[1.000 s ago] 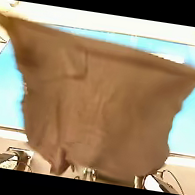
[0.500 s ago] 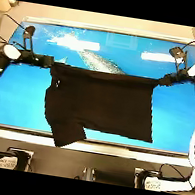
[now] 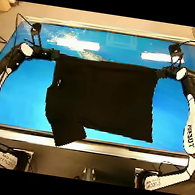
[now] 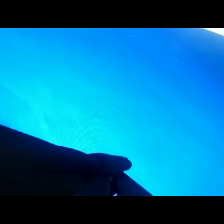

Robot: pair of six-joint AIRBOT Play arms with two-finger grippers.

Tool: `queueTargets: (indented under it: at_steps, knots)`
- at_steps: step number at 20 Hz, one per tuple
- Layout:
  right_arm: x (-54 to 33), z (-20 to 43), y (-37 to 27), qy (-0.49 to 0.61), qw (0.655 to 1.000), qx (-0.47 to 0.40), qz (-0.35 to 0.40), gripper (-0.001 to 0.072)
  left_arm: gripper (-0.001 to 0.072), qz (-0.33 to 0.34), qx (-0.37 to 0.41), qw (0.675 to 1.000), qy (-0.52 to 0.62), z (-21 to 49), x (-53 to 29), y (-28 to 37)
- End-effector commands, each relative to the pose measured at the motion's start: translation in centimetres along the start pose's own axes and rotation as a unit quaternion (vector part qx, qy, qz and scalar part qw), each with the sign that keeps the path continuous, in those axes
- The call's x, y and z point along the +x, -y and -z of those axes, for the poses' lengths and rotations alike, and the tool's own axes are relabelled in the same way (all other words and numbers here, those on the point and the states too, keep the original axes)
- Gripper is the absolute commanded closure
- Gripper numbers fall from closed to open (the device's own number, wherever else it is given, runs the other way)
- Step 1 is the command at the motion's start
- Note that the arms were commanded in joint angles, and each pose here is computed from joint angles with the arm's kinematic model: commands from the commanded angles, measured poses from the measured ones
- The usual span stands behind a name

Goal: Fold the shirts.

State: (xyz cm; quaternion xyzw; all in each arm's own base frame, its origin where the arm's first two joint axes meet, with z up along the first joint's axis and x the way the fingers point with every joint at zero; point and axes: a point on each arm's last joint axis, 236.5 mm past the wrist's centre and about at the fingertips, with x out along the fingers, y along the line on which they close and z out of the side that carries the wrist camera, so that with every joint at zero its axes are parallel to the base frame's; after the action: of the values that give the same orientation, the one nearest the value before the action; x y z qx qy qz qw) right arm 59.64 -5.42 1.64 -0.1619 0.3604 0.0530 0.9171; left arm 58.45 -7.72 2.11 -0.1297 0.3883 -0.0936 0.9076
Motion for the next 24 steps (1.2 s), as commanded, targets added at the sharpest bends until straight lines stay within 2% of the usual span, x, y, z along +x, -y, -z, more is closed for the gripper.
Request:
queueTargets:
  at_steps: [1,5,7,11,14,21,22,23,24]
  knots:
    - [1.2,3.1,-2.5,-0.053,0.997,0.029,-0.046,0.0695,0.0682,0.009,-0.002,0.998,-0.058,3.0,1.1,0.4]
    - [-2.7,5.6,-3.6,-0.148,0.985,-0.003,-0.090,0.0694,0.0682,0.023,0.013,0.989,-0.148,5.3,-3.0,-0.5]
    - [-4.6,8.6,-5.0,-0.211,0.966,-0.058,-0.135,0.0694,0.0682,0.036,-0.003,0.970,-0.240,9.2,-5.5,0.0]
    - [-4.8,13.4,-7.0,-0.294,0.938,-0.053,-0.177,0.0695,0.0682,0.028,0.004,0.931,-0.365,16.6,-7.1,-0.5]
    - [-5.9,16.1,-8.4,-0.350,0.911,-0.051,-0.211,0.0694,0.0682,0.022,-0.008,0.920,-0.391,18.9,-7.2,-1.4]
    - [-5.6,17.0,-8.8,-0.368,0.904,-0.033,-0.214,0.0686,0.0672,0.012,-0.029,0.925,-0.380,18.6,-6.8,-2.0]
    - [-5.6,16.8,-9.0,-0.366,0.905,-0.029,-0.216,0.0568,0.0531,0.016,-0.034,0.925,-0.379,18.5,-6.9,-1.9]
    - [-5.8,16.5,-9.1,-0.362,0.906,-0.027,-0.218,0.0384,0.0283,0.022,-0.039,0.921,-0.387,18.6,-7.4,-1.8]
    - [-6.5,16.4,-8.9,-0.367,0.903,-0.036,-0.222,0.0260,0.0199,0.023,-0.042,0.917,-0.396,18.5,-8.1,-1.9]
